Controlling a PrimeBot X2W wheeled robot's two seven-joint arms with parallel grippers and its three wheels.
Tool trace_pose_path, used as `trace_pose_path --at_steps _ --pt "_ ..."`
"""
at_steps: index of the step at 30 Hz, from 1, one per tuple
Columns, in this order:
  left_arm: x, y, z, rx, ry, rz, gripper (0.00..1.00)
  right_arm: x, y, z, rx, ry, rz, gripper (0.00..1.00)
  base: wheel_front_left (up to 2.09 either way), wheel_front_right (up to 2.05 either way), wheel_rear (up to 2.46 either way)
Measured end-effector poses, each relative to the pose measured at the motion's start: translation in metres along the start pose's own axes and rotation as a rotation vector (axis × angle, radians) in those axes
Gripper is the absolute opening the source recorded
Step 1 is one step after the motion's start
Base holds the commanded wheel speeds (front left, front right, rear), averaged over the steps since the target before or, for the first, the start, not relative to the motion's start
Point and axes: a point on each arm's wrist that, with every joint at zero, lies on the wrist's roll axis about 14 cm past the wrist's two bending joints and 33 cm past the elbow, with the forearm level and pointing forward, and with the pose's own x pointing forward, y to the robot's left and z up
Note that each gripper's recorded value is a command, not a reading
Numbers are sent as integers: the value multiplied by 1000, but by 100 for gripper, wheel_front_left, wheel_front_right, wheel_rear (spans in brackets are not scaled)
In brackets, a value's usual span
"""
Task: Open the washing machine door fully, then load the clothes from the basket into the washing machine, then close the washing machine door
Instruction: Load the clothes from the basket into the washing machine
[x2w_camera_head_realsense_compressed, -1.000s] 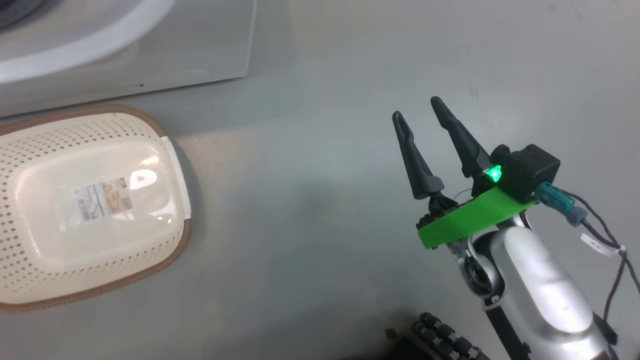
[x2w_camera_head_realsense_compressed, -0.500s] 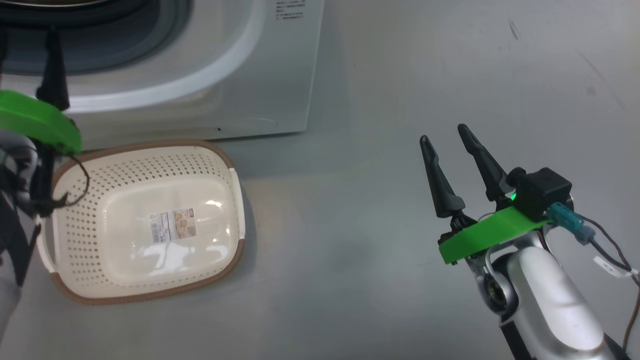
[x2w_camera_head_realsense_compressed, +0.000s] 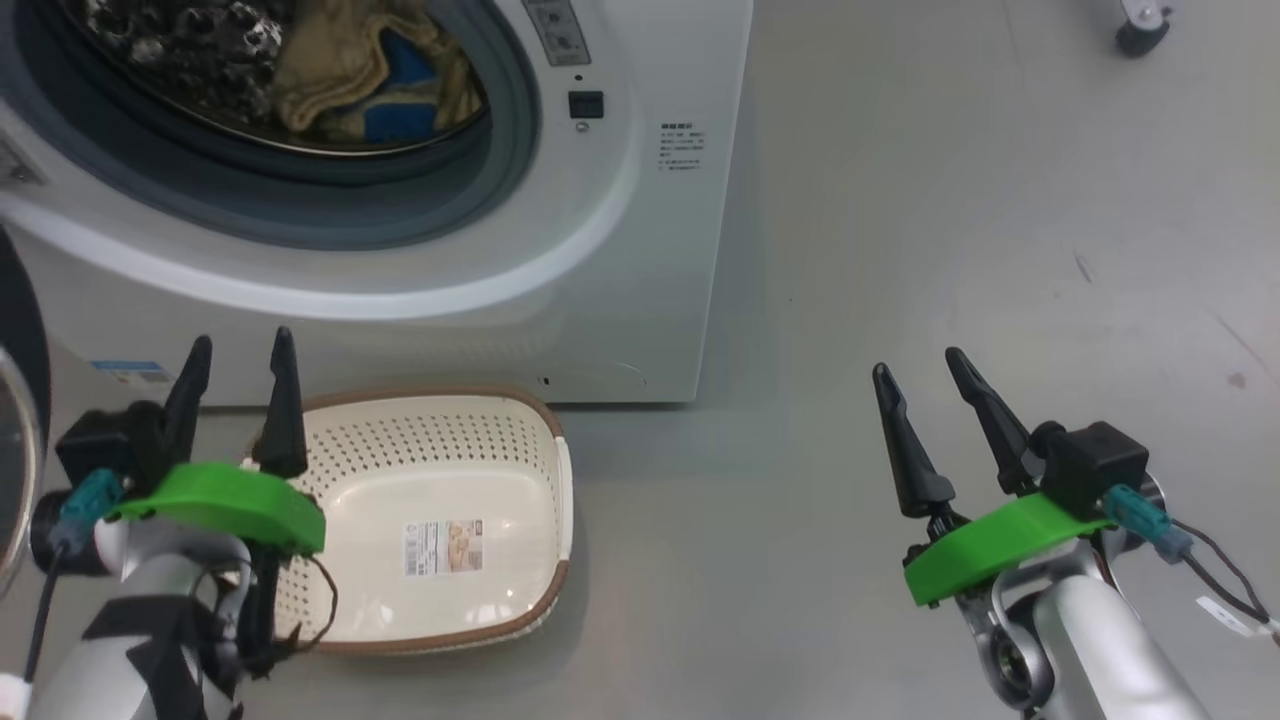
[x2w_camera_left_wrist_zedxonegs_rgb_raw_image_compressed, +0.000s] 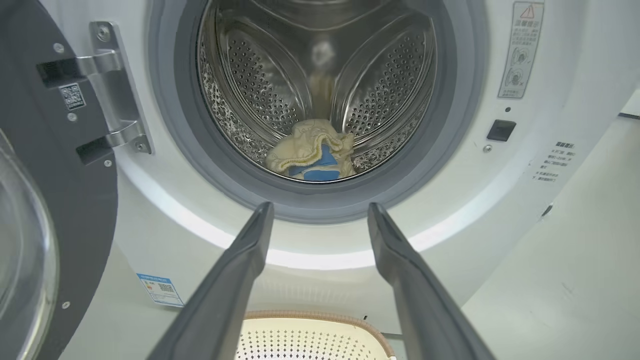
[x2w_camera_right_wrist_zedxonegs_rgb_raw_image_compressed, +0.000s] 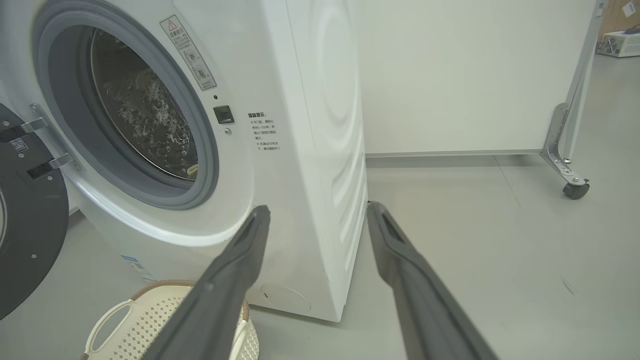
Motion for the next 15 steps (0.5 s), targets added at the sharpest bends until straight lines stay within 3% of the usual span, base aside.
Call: trace_pose_path --at_steps 15 --pt "-89 -6 6 -47 -75 101 100 -24 24 13 19 -32 45 100 0 0 0"
